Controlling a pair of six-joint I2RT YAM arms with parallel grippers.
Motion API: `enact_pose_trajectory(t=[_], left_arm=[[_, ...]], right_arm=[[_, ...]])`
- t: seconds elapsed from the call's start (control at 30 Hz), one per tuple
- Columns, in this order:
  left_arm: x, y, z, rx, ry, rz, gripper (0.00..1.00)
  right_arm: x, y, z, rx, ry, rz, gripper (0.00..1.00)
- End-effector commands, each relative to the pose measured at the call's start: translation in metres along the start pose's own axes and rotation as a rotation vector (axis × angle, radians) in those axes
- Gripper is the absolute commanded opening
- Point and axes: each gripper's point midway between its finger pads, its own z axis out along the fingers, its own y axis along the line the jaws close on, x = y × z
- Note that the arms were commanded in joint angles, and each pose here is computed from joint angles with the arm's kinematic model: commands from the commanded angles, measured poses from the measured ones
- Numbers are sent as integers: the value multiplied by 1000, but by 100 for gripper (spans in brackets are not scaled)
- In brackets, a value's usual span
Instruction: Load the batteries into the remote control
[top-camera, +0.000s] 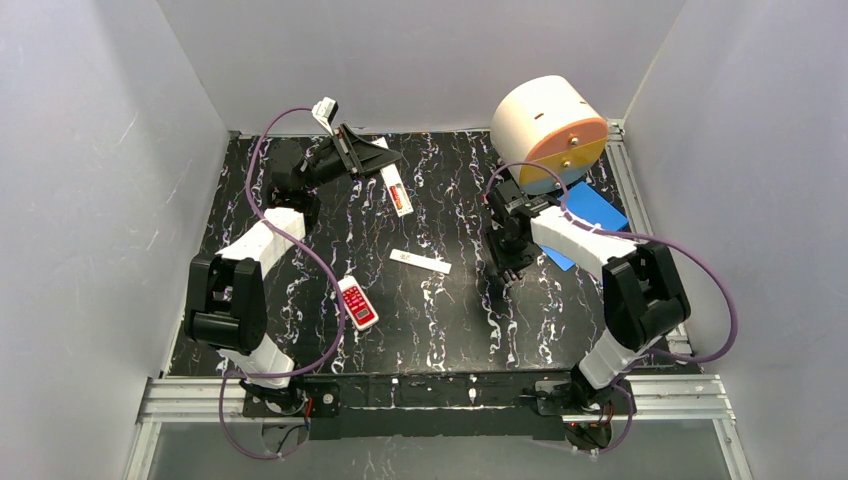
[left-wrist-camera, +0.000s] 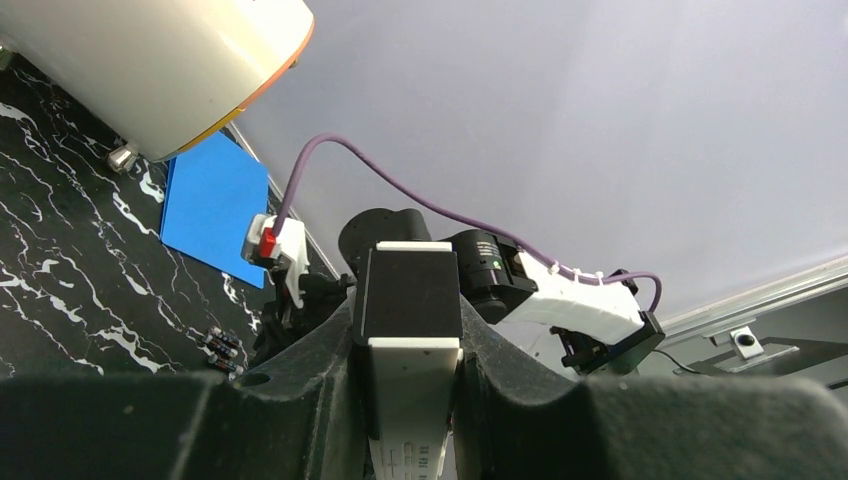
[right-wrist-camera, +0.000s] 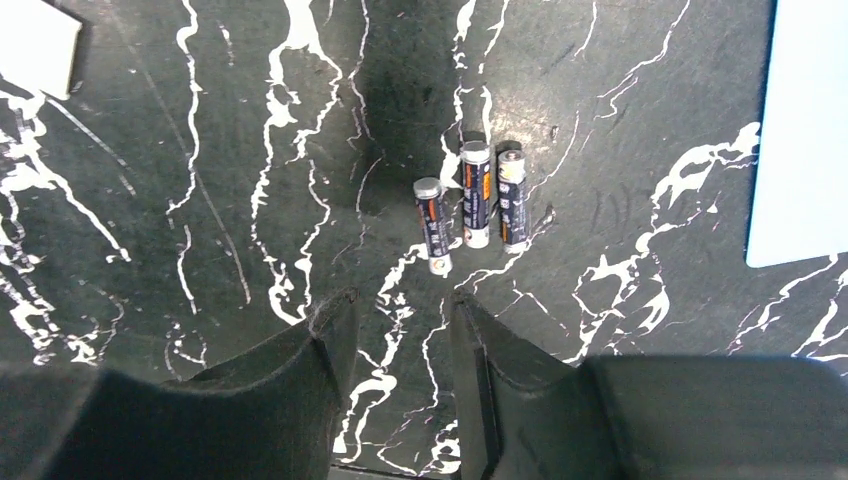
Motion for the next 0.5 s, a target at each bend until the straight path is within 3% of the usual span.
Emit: enact_pose_trajectory(t=[0.0,0.47], left_arm=[[-3,-28,-1,54,3,78,0],[-6,-23,2,49,-4,72,0]], right_arm=[[4,-10,9,50,37,-32,46],[6,-7,36,37,79,-58,40]])
